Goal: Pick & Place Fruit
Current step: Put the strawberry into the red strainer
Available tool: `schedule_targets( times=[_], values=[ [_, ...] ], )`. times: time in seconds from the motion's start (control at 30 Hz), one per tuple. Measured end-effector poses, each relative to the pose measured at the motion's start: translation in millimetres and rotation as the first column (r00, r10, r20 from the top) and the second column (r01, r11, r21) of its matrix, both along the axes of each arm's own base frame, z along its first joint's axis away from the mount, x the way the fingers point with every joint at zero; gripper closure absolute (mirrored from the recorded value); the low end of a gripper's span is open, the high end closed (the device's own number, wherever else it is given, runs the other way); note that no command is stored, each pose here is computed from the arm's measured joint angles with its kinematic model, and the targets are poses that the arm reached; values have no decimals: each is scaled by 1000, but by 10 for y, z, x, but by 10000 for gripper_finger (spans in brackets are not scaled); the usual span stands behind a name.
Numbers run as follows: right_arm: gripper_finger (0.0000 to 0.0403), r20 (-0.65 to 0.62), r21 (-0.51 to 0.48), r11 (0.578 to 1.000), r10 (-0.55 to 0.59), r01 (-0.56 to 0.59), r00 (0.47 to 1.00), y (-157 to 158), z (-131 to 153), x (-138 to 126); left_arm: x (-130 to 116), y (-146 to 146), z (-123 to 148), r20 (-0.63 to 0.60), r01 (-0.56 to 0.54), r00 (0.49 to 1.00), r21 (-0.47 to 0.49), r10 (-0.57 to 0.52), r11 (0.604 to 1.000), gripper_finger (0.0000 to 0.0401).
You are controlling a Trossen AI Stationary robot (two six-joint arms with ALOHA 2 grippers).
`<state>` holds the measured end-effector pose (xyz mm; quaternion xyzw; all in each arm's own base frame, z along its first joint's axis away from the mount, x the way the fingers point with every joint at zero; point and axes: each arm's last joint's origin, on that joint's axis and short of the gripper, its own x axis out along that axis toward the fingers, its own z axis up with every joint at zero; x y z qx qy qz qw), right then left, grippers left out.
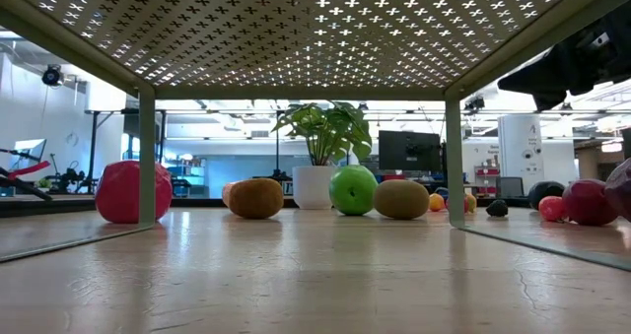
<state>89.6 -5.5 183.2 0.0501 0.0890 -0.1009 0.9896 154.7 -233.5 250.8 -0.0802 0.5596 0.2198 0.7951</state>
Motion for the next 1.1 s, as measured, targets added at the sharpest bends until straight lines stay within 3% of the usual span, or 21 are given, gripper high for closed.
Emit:
schedule_targets(
  times=[0.33, 0.63, 1.1],
  values=[
    [394, 0, 0, 1000, 0, 0, 1000, 0, 0, 0, -44, 72, -408, -12, 6, 1000, 8, -6, 1000, 206],
    [394, 0, 0, 1000, 0, 0, 1000, 0, 0, 0, -33, 46, -554, 11, 4, 1000, -70, -4, 998, 206],
    [394, 1, 0, 1000, -1, 1, 1000, 0, 1, -1, 11, 110, -737, 0, -6, 1000, -114, 6, 993, 206]
  ],
)
